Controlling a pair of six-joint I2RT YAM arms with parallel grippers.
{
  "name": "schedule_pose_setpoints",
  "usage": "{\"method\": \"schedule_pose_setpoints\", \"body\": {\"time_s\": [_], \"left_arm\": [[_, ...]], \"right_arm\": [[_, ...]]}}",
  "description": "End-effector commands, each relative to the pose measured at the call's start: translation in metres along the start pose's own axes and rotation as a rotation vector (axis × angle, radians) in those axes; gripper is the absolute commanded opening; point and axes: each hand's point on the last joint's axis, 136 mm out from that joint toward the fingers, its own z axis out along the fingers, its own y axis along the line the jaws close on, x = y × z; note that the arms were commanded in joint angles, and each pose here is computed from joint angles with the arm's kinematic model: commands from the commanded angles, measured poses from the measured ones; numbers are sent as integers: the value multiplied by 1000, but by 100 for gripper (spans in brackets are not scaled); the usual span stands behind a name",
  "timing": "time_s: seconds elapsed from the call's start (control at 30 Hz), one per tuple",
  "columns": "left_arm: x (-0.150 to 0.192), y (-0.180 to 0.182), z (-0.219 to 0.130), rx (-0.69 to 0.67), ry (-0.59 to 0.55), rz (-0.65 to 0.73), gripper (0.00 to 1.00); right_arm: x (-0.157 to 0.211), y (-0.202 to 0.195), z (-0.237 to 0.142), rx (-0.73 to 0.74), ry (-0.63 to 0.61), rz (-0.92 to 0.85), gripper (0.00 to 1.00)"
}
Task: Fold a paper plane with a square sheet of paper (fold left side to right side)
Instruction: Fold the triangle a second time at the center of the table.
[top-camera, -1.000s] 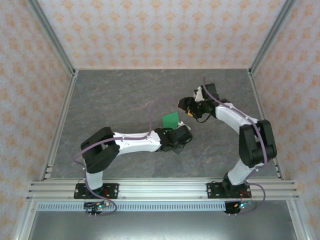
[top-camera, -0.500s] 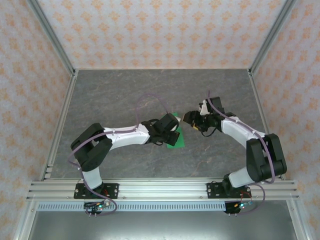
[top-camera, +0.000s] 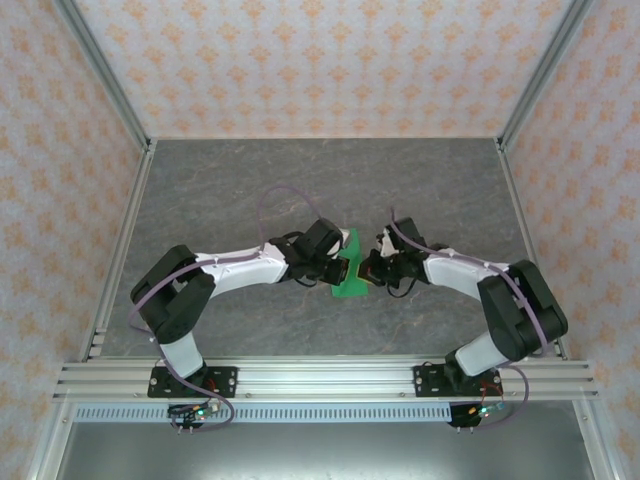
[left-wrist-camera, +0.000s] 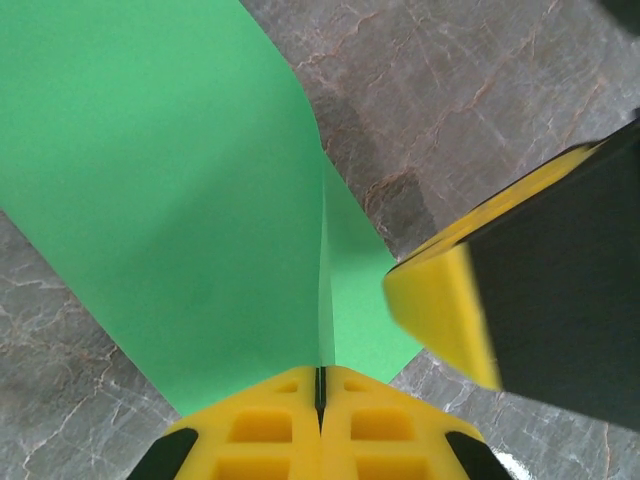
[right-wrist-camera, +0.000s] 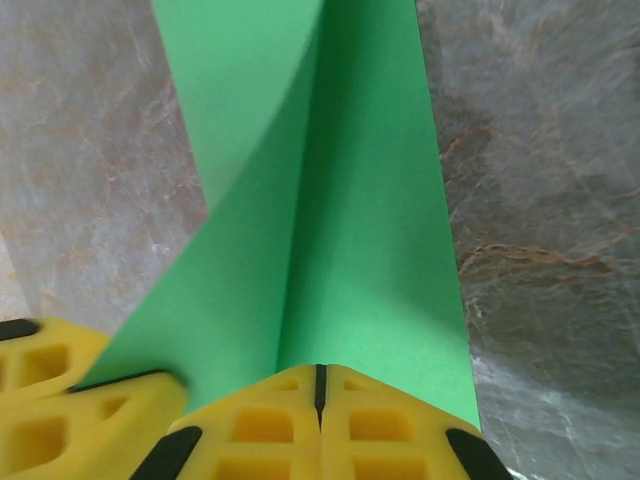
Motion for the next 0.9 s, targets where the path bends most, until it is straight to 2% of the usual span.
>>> {"method": "schedule_pose_setpoints", "body": {"time_s": [0.0, 0.37, 0.87], "left_arm": [[6, 7, -6, -12, 27, 15, 1], [14, 28, -4, -70, 99, 34, 2], [1, 41, 9, -90, 101, 42, 1]], "right_arm": [[-3, -10, 8, 46, -15, 21, 5], [14, -44, 17, 216, 69, 34, 5], [17, -49, 17, 240, 86, 20, 5]]}}
